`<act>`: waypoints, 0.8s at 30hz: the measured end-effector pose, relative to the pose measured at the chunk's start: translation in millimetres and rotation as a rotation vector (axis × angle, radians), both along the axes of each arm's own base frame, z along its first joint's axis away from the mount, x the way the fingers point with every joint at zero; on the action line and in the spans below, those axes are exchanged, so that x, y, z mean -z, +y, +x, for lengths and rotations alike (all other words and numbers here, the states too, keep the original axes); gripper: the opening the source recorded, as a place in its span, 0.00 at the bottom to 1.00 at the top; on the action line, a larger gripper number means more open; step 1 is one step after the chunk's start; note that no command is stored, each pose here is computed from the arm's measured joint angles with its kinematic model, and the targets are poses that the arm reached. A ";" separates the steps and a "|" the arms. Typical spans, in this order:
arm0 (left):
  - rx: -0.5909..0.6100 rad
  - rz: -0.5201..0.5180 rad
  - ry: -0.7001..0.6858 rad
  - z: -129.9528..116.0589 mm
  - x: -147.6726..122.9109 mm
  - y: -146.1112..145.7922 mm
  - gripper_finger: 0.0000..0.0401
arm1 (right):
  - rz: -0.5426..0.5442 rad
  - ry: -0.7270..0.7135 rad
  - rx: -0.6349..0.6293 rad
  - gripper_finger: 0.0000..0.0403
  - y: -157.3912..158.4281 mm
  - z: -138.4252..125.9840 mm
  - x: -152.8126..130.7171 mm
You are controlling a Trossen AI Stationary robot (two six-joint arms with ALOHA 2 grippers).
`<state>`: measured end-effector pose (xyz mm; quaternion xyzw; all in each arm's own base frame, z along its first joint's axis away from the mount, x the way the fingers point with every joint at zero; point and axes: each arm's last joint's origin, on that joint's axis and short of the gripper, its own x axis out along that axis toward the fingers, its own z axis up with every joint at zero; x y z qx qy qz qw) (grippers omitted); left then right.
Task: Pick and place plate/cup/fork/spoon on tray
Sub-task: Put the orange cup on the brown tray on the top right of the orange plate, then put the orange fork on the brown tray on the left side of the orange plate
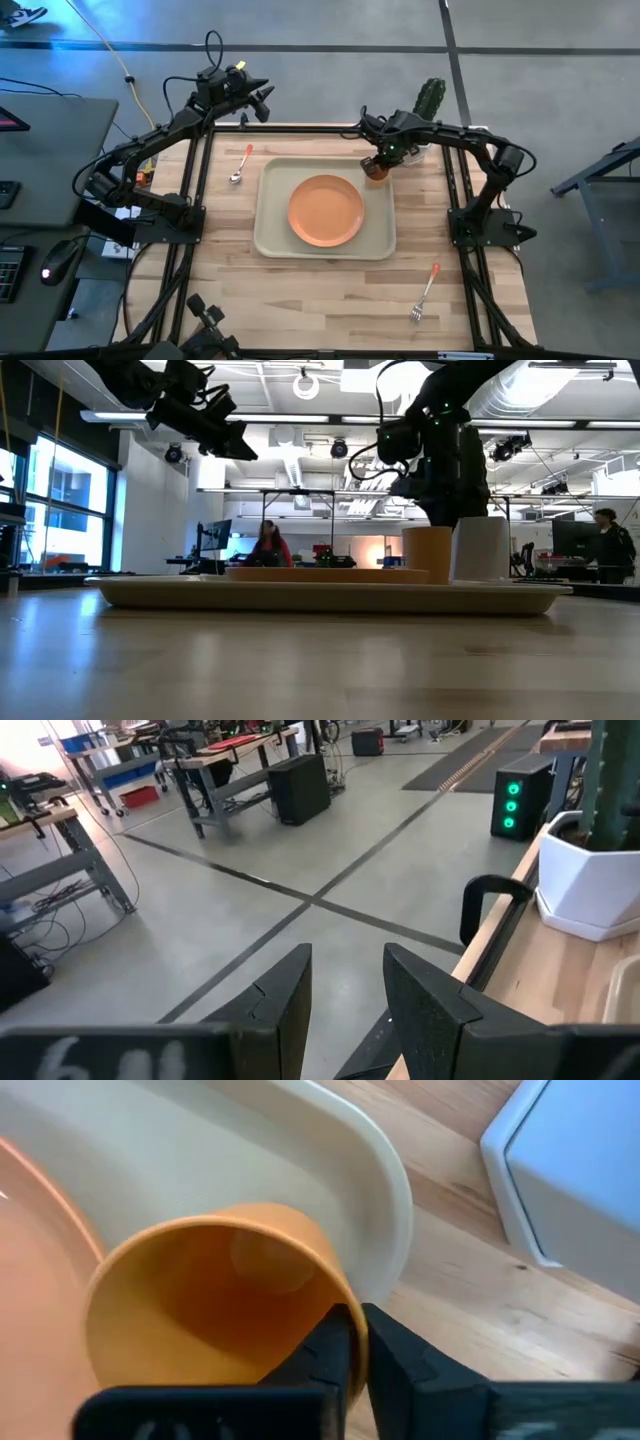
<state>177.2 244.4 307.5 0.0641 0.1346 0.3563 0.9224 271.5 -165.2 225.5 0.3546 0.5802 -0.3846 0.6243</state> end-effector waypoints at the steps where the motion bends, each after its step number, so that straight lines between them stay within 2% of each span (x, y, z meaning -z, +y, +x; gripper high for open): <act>1: 0.001 0.002 0.002 0.0 0.0 0.0 0.29 | -0.001 0.000 0.000 0.08 -0.2 0.0 0.1; 7: 0.001 0.002 0.003 0.0 0.1 0.0 0.29 | -0.019 -0.001 -0.038 0.25 -0.7 -1.0 -2.3; 12: -0.001 -0.011 0.011 -0.3 1.5 -0.2 0.29 | -0.051 -0.034 -0.066 0.34 -0.3 -6.5 -14.7; 16: -0.001 -0.015 0.012 -0.4 1.8 -0.2 0.29 | -0.096 -0.079 -0.084 0.38 1.0 -12.5 -29.2; 24: -0.002 -0.022 0.018 -0.3 3.0 -0.1 0.29 | -0.182 -0.091 -0.124 0.39 10.3 -29.4 -55.6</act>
